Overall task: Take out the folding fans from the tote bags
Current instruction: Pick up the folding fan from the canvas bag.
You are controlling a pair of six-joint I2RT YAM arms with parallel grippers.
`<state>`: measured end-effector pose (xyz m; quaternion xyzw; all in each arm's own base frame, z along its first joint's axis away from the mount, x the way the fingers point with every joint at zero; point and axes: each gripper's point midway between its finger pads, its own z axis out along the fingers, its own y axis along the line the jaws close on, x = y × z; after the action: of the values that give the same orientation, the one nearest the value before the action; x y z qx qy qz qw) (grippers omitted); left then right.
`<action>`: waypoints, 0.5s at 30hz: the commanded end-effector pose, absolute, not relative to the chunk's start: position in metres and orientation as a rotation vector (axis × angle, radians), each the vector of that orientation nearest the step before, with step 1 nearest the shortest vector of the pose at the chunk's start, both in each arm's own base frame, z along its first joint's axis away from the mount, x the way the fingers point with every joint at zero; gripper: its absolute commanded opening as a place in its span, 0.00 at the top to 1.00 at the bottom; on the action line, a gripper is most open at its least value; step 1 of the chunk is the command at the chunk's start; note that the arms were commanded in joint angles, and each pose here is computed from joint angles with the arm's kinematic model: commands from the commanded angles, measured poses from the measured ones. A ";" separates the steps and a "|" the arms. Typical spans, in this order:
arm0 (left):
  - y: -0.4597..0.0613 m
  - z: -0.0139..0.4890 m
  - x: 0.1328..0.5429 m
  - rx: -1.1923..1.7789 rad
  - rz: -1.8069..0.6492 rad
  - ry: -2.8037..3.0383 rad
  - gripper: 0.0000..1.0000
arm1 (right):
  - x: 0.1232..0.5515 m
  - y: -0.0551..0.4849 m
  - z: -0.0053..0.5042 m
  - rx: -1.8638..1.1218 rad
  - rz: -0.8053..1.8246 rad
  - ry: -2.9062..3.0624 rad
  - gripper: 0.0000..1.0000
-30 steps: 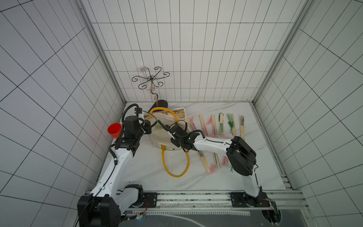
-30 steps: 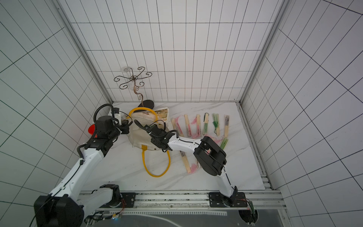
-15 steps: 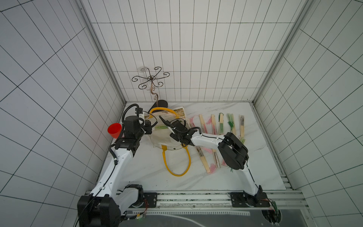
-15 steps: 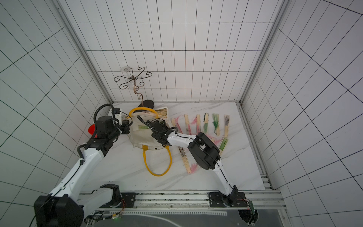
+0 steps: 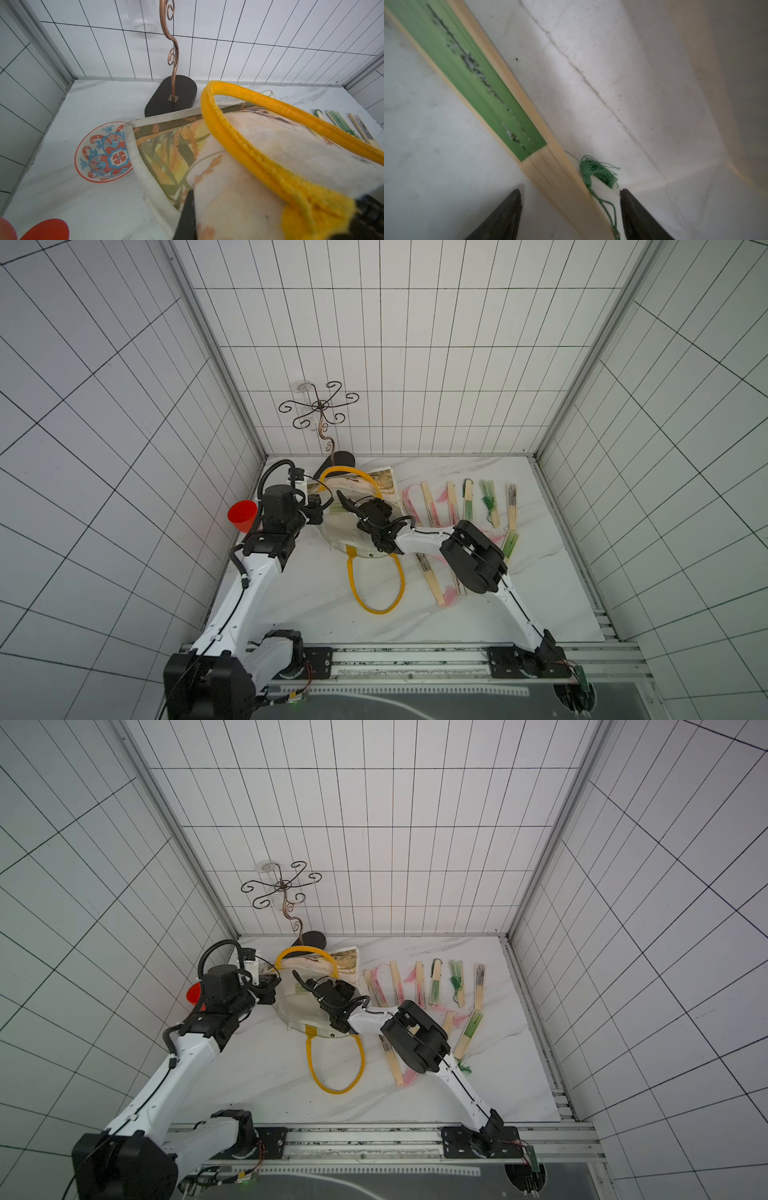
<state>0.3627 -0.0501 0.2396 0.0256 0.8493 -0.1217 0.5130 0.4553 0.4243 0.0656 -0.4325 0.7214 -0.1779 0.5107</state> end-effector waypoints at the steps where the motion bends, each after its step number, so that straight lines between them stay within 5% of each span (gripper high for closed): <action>1: -0.067 0.264 0.366 0.138 -0.369 1.963 1.00 | 0.479 0.430 0.087 -0.983 -0.526 1.640 0.27; 15: -0.111 0.276 0.348 0.378 -0.444 1.927 1.00 | 0.508 0.437 0.095 -0.990 -0.615 1.516 0.34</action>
<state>0.3522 -0.0978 0.2429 0.1259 0.8388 -0.1657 0.5031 0.4915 0.4312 0.0742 -0.4337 0.6594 -0.2609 0.5559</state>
